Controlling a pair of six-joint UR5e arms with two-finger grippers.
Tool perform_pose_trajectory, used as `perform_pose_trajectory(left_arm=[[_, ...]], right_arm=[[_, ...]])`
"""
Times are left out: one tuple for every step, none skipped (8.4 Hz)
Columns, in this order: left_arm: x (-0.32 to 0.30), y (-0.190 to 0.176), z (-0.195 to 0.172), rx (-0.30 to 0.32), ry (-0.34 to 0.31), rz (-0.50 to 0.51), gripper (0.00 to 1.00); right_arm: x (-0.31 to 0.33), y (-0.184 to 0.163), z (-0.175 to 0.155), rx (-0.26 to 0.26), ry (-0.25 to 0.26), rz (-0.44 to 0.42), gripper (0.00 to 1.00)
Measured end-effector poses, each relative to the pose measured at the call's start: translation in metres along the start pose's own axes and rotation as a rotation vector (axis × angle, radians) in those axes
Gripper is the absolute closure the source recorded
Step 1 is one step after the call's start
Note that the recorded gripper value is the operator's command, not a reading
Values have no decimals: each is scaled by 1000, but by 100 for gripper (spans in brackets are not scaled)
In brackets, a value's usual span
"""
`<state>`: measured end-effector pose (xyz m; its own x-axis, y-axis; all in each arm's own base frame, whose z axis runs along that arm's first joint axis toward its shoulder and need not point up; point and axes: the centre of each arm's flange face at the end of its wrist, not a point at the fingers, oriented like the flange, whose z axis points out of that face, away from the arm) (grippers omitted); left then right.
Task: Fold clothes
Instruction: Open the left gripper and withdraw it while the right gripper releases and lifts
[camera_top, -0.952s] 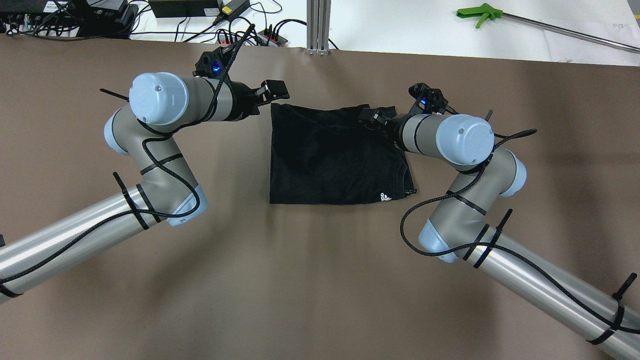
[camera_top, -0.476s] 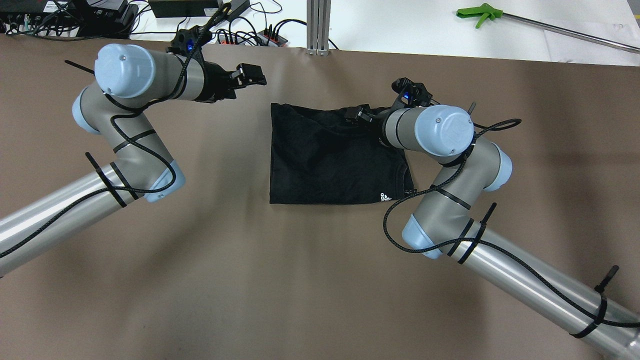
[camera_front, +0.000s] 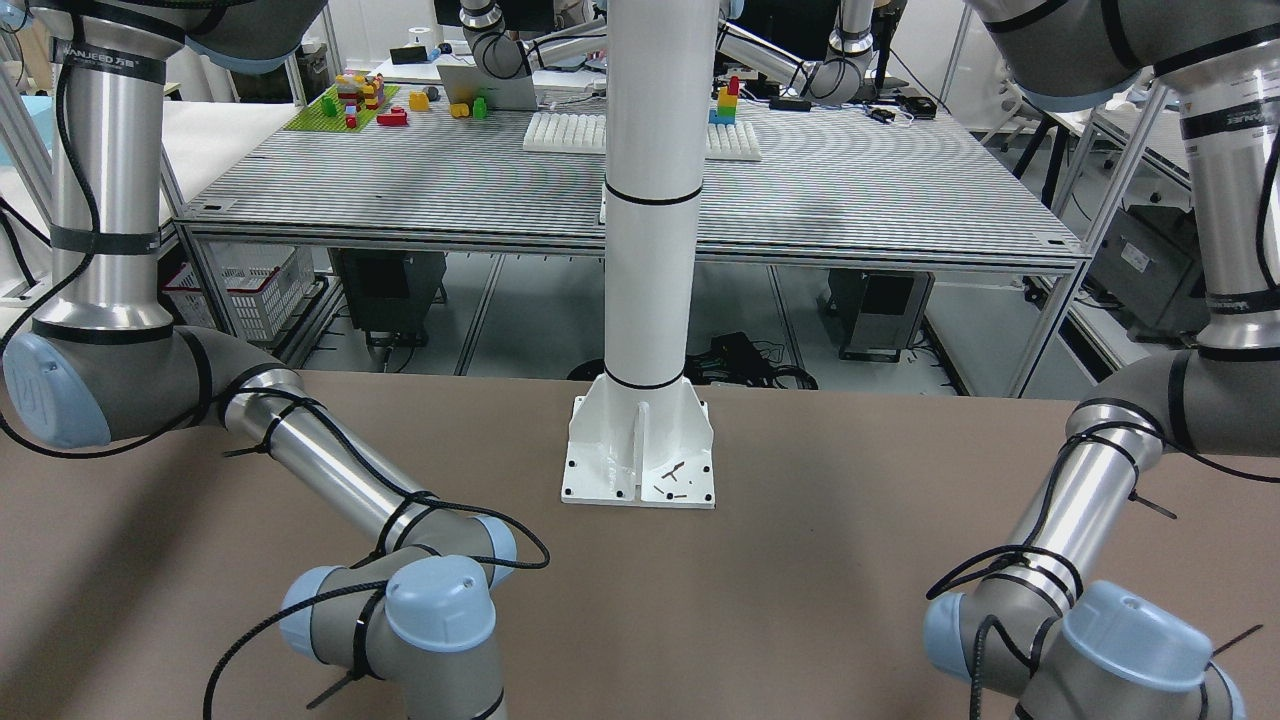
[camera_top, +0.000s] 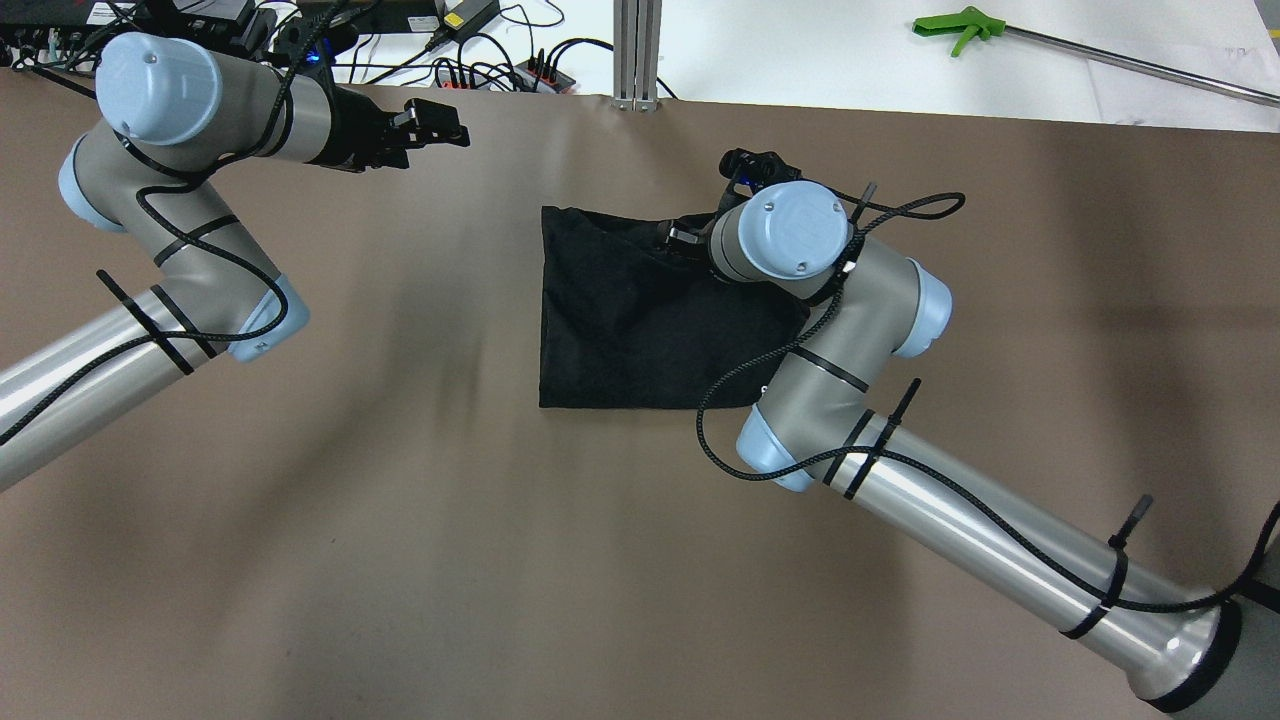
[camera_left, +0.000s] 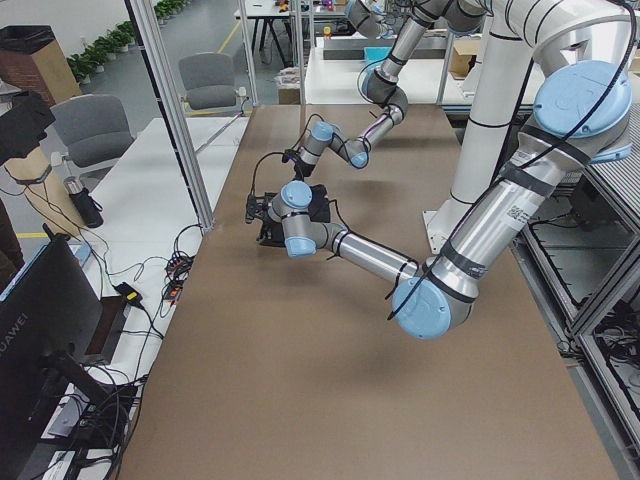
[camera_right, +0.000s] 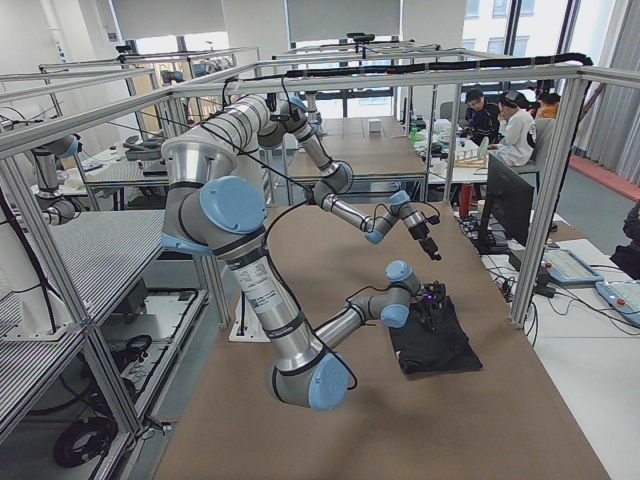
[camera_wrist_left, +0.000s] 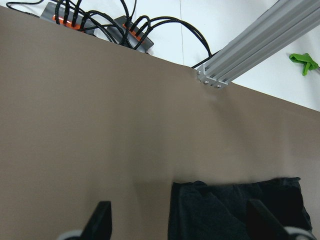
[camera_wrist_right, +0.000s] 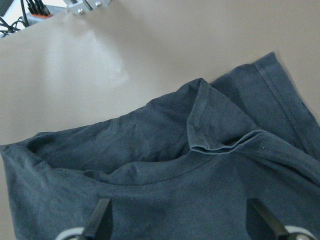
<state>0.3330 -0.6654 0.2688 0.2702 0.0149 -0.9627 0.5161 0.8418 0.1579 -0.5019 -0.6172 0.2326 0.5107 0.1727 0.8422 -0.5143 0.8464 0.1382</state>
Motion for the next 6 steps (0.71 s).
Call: perform_pose_trajectory(left_arm=[[-7,-13,-10,-10,1,9,5],[-15,-25,-19,-16,-1,21,5],[-21,-33,-24,-19,-5,29,5],[-25,-38,-26,-22,-10,34,5],[-27,-40,-25,-24,-14,36,5],[-28,-41,-24,-26,-16,36,5]], right_arm=[[-7,0,15,-4,33,-29,6],[-6,0,28,-8,64,-65,6],[-2,0,38,-7,91,-99,6],[2,-2,45,3,110,-121,6],[7,-5,51,14,130,-133,6],[15,-9,57,21,152,-150,6]])
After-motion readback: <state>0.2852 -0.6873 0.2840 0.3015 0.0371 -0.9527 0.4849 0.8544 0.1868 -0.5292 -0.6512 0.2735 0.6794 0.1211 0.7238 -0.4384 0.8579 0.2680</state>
